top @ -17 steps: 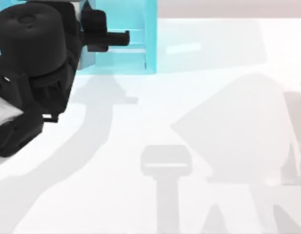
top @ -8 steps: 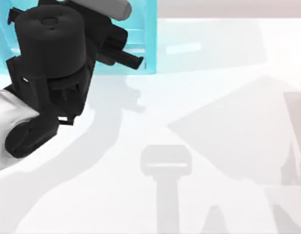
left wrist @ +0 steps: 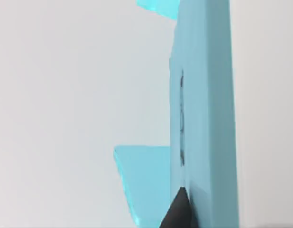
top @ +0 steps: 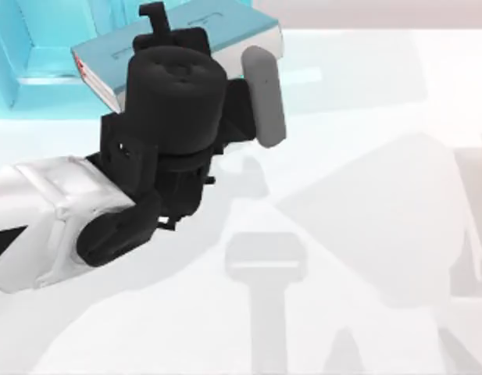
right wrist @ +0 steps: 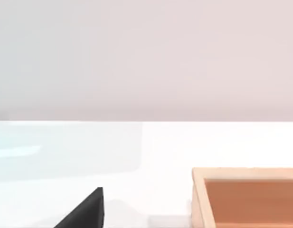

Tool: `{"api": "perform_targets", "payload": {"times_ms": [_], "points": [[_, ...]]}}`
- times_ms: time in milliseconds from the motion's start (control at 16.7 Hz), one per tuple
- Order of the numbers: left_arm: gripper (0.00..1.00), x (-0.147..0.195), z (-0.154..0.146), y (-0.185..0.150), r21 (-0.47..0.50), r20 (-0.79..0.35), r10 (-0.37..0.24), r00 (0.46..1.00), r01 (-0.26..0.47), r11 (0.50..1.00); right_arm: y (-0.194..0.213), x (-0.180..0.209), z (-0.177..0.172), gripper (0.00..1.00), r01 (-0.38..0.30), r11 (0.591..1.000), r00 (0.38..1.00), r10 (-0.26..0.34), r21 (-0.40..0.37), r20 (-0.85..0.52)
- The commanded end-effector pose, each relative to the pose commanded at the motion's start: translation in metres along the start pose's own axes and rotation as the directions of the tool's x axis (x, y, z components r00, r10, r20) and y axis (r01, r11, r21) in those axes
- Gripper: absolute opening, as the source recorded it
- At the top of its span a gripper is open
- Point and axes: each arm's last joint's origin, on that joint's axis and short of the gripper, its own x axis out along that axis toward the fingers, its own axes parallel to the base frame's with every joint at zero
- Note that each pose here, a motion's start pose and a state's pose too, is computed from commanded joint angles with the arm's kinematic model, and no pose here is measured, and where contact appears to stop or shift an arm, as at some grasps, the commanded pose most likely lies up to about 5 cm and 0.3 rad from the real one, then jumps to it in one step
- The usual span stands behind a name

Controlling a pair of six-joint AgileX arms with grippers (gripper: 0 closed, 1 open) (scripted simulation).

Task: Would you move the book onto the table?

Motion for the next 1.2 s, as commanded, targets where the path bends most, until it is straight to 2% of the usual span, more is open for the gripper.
{"api": "perform_targets", "payload": {"times_ms": [60, 120, 180, 240, 360, 480, 540, 600, 720, 840, 900, 1020, 1080, 1200], "points": [[0.00, 0.000, 0.005, -0.007, 0.148, -0.007, -0.016, 1.000, 0.016, 0.989, 0.000, 0.000, 0.000, 1.00, 0.000, 1.000, 1.000, 0.000, 0.000, 0.000], [0.00, 0.000, 0.010, -0.014, 0.298, -0.015, -0.031, 0.999, 0.034, 0.954, 0.000, 0.000, 0.000, 1.00, 0.000, 1.000, 1.000, 0.000, 0.000, 0.000], [0.00, -0.001, 0.015, -0.021, 0.443, -0.024, -0.045, 0.999, 0.051, 0.895, 0.000, 0.000, 0.000, 1.00, 0.000, 1.000, 1.000, 0.000, 0.000, 0.000], [0.00, -0.001, 0.021, -0.029, 0.579, -0.034, -0.059, 0.998, 0.067, 0.813, 0.000, 0.000, 0.000, 1.00, 0.000, 1.000, 1.000, 0.000, 0.000, 0.000], [0.00, -0.003, 0.030, -0.045, 0.806, -0.054, -0.082, 0.995, 0.092, 0.584, 0.000, 0.000, 0.000, 1.00, 0.000, 1.000, 1.000, 0.000, 0.000, 0.000], [0.00, -0.006, 0.040, -0.060, 0.951, -0.075, -0.098, 0.992, 0.101, 0.293, 0.000, 0.000, 0.000, 1.00, 0.000, 1.000, 1.000, 0.000, 0.000, 0.000], [0.00, -0.007, 0.045, -0.068, 0.986, -0.085, -0.104, 0.991, 0.099, 0.136, 0.000, 0.000, 0.000, 1.00, 0.000, 1.000, 1.000, 0.000, 0.000, 0.000], [0.00, -0.009, 0.049, -0.076, 0.995, -0.096, -0.108, 0.990, 0.094, -0.024, 0.000, 0.000, 0.000, 1.00, 0.000, 1.000, 1.000, 0.000, 0.000, 0.000], [0.00, -0.014, 0.058, -0.091, 0.942, -0.115, -0.110, 0.987, 0.073, -0.328, 0.000, 0.000, 0.000, 1.00, 0.000, 1.000, 1.000, 0.000, 0.000, 0.000], [0.00, -0.019, 0.066, -0.105, 0.809, -0.132, -0.106, 0.986, 0.046, -0.586, 0.000, 0.000, 0.000, 1.00, 0.000, 1.000, 1.000, 0.000, 0.000, 0.000], [0.00, -0.022, 0.069, -0.111, 0.720, -0.140, -0.101, 0.985, 0.031, -0.693, 0.000, 0.000, 0.000, 1.00, 0.000, 1.000, 1.000, 0.000, 0.000, 0.000], [0.00, -0.027, 0.076, -0.122, 0.525, -0.152, -0.088, 0.984, 0.005, -0.851, 0.000, 0.000, 0.000, 1.00, 0.000, 1.000, 1.000, 0.000, 0.000, 0.000], [0.00, -0.030, 0.079, -0.127, 0.422, -0.157, -0.080, 0.984, -0.007, -0.907, 0.000, 0.000, 0.000, 1.00, 0.000, 1.000, 1.000, 0.000, 0.000, 0.000], [0.00, -0.035, 0.085, -0.136, 0.229, -0.165, -0.063, 0.984, -0.024, -0.973, 0.000, 0.000, 0.000, 1.00, 0.000, 1.000, 1.000, 0.000, 0.000, 0.000]]}}
